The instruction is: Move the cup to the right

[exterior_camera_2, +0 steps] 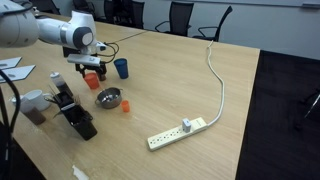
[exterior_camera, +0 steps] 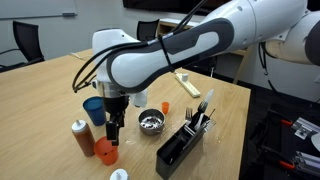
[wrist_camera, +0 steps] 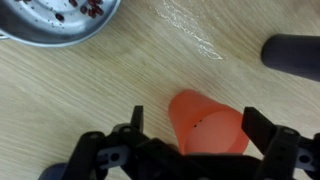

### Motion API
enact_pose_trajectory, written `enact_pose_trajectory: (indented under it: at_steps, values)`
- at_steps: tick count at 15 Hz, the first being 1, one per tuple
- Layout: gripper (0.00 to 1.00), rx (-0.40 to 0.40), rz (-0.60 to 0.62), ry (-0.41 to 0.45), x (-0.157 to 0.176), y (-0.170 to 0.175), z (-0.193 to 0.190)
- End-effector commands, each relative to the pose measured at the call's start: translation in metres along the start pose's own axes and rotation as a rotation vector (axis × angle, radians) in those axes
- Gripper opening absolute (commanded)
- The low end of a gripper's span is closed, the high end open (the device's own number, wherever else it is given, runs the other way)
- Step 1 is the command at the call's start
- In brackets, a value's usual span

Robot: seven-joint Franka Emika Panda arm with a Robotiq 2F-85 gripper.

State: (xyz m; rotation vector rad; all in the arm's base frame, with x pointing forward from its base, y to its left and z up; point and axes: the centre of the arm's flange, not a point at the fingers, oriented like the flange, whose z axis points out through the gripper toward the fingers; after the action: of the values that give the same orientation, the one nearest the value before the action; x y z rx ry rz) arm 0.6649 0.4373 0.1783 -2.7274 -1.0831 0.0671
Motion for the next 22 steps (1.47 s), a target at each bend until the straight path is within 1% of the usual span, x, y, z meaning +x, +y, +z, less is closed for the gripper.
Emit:
enact_pose_trajectory:
  at_steps: [1, 4, 9, 15, 17, 18, 22]
  values:
    - [1.0, 0.016, -0.021, -0.007, 0.025, -0.002, -0.006]
    - [1.0, 0.008, -0.037, 0.0, 0.033, -0.007, -0.002]
    - [1.0, -0.011, -0.064, -0.007, 0.03, -0.004, 0.031]
    - [1.0, -0.004, -0.099, -0.004, 0.031, -0.004, 0.04]
    - [0.97, -0.002, -0.108, -0.001, 0.031, -0.005, 0.04]
    - [1.0, 0.003, -0.112, 0.004, 0.031, -0.005, 0.039]
    - [1.0, 0.041, -0.146, 0.058, 0.028, -0.008, 0.037]
